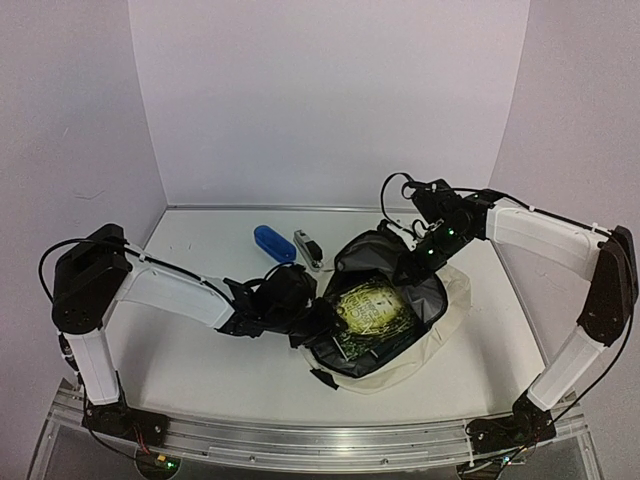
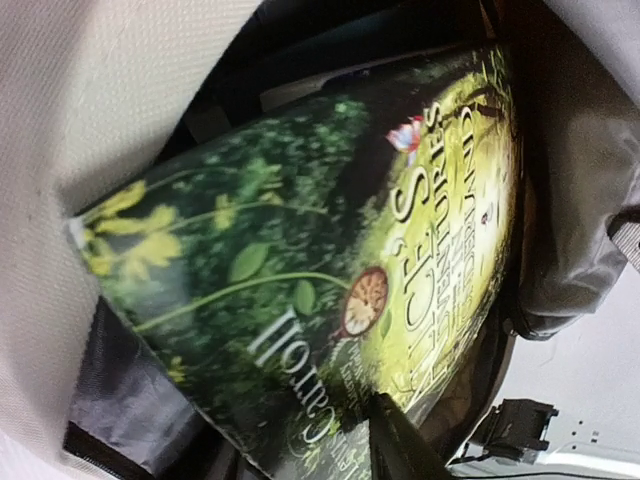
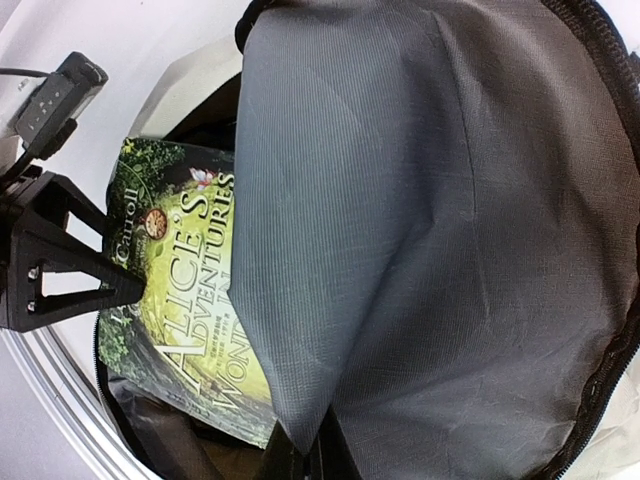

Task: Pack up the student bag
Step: Place the book in the student bag.

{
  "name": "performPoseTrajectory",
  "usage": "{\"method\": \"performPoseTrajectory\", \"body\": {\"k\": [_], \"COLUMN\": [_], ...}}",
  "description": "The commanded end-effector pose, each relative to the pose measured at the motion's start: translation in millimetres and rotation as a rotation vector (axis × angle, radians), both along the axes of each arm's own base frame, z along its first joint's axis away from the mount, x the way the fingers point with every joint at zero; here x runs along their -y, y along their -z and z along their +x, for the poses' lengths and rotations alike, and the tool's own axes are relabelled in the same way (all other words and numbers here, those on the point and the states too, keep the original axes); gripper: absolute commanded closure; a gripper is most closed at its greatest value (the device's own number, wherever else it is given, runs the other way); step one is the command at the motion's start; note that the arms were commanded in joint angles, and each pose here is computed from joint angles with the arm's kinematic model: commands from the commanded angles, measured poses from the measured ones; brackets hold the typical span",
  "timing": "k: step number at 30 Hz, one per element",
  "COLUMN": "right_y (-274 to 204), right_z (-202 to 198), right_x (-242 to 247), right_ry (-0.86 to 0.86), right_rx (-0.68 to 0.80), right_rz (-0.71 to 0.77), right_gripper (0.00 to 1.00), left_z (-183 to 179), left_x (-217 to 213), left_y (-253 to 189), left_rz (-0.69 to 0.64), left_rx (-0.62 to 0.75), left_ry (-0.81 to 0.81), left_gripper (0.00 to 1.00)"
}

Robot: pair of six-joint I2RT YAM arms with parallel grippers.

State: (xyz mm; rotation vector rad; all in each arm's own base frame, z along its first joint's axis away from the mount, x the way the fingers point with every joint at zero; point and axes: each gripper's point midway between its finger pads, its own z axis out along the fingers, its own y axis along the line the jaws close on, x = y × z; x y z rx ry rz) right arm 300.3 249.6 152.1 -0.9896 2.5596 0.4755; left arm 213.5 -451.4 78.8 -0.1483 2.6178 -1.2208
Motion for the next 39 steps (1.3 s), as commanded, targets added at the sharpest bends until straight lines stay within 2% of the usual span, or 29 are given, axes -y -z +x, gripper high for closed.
{"method": "performPoseTrajectory", "body": {"k": [1,5,9,11,14,16,19,24,25,28,33,39], "right_y": [-30.1,-31.3,-31.6,-31.7,-34.0,-40.2,-57.2,-87.5,-88.1,-75.4,-39.6,-3.8], "right_z": [-1.1,-8.0,-9.6,-10.1,-14.4,-19.5,-28.4,-20.0,-15.0,5.5,33.1,33.6], "right_x": [-14.0,-18.8,-21.6,-21.9,-22.1,-23.3,-24.8,-10.4,-4.3,16.9,47.7,50.6], "right_ry": [-0.040,-0.063,-0.072,-0.076,-0.086,-0.102,-0.124,-0.073,-0.055,0.018,0.127,0.124], "right_rx": [0.056,0.027,0.011,0.006,-0.007,-0.016,-0.015,0.045,0.057,0.082,-0.005,-0.091], "right_rz": [0.084,0.116,0.126,0.124,0.132,0.150,0.187,0.204,0.190,0.100,0.015,-0.030], "right_gripper": [1.00,1.00,1.00,1.00,0.97,0.84,0.60,0.36,0.30,0.20,0.20,0.24], "left_z": [-0.9,7.4,18.0,21.3,21.6,16.7,4.0,-9.1,-9.0,-8.5,-0.5,7.1], "left_x": [28.1,54.7,71.8,72.1,60.9,52.4,41.4,10.8,3.9,-16.8,-45.1,-66.6], "left_y": [-26.4,-38.1,-43.6,-44.4,-42.4,-42.4,-48.7,-63.3,-67.6,-72.0,-78.5,-81.0], "left_rz": [-0.039,-0.071,-0.068,-0.067,-0.061,-0.065,-0.071,-0.055,-0.044,0.006,0.061,0.079], "left_rx": [0.082,0.111,0.133,0.130,0.114,0.111,0.126,0.161,0.172,0.192,0.225,0.218], "left_ry": [0.080,0.122,0.128,0.116,0.081,0.084,0.122,0.126,0.117,0.081,0.013,-0.038], "left_gripper": [0.77,0.92,0.92,0.85,0.64,0.52,0.41,0.31,0.30,0.24,0.16,0.13]}}
